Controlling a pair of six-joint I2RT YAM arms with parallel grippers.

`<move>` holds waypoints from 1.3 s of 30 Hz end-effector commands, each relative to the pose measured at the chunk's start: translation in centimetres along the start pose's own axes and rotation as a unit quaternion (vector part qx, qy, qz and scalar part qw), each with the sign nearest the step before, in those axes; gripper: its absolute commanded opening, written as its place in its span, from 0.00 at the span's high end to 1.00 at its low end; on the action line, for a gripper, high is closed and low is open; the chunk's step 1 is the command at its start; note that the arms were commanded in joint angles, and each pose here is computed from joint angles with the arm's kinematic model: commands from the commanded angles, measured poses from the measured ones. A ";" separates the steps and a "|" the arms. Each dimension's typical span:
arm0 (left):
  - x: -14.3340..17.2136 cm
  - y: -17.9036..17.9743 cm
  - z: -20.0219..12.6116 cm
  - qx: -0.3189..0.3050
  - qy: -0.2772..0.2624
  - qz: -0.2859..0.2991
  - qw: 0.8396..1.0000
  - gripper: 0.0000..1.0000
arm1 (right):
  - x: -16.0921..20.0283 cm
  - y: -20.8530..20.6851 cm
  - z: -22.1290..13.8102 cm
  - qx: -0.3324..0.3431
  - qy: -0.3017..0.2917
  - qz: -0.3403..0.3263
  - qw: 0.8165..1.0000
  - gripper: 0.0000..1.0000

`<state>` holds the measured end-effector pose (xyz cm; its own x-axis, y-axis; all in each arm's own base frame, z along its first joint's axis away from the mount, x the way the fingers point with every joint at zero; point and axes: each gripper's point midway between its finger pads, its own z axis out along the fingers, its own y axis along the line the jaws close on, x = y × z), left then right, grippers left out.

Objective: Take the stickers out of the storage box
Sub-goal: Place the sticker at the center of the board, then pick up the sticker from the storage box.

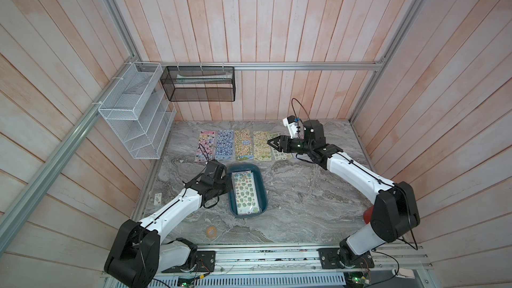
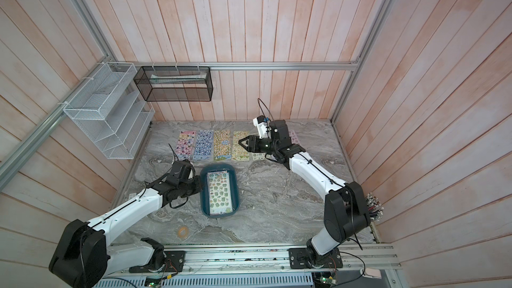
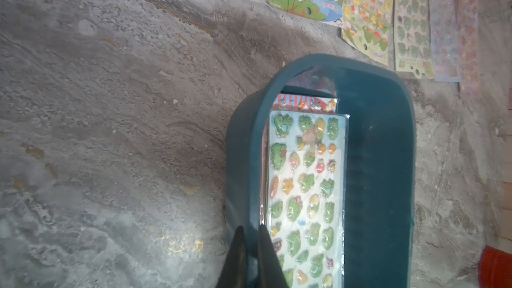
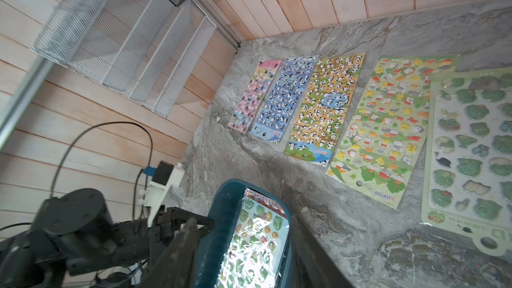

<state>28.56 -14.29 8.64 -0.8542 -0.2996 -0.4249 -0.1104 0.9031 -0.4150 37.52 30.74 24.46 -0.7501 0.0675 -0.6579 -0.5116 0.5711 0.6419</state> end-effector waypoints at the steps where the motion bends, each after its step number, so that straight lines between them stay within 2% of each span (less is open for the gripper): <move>1: -0.5 -0.3 -0.2 0.006 -0.024 -0.006 1.000 1.00 | 2.4 -1.3 3.1 0.073 0.038 -0.030 0.996 0.53; 3: -0.3 0.0 -0.2 -0.002 -0.024 -0.004 1.000 1.00 | 4.2 -1.8 4.7 0.111 0.070 -0.055 0.990 0.56; 6: -0.1 0.1 -0.1 -0.011 -0.025 0.000 1.000 1.00 | 6.4 -2.8 6.4 0.155 0.108 -0.080 0.979 0.68; 15: 0.4 0.7 0.0 -0.019 -0.030 -0.011 0.999 1.00 | 10.6 -3.3 8.1 0.208 0.156 -0.120 0.958 0.87; 27: 0.4 1.1 -1.0 -0.011 -0.058 -0.063 0.996 1.00 | 15.2 0.4 8.1 0.203 0.184 -0.139 0.952 0.88; 32: 0.8 1.3 -0.8 -0.007 -0.055 -0.078 0.995 1.00 | 18.2 -1.0 9.1 0.229 0.215 -0.142 0.939 0.85; 39: 0.9 1.3 -0.9 -0.001 -0.059 -0.083 0.995 1.00 | 20.5 -3.3 9.6 0.274 0.241 -0.160 0.917 0.83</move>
<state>26.66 -12.83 7.58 -0.7867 -0.4551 -0.4171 -0.2573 0.8559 -0.4485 28.08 39.46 7.05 -0.7475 -0.4494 -0.4892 -0.5736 0.8081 0.1342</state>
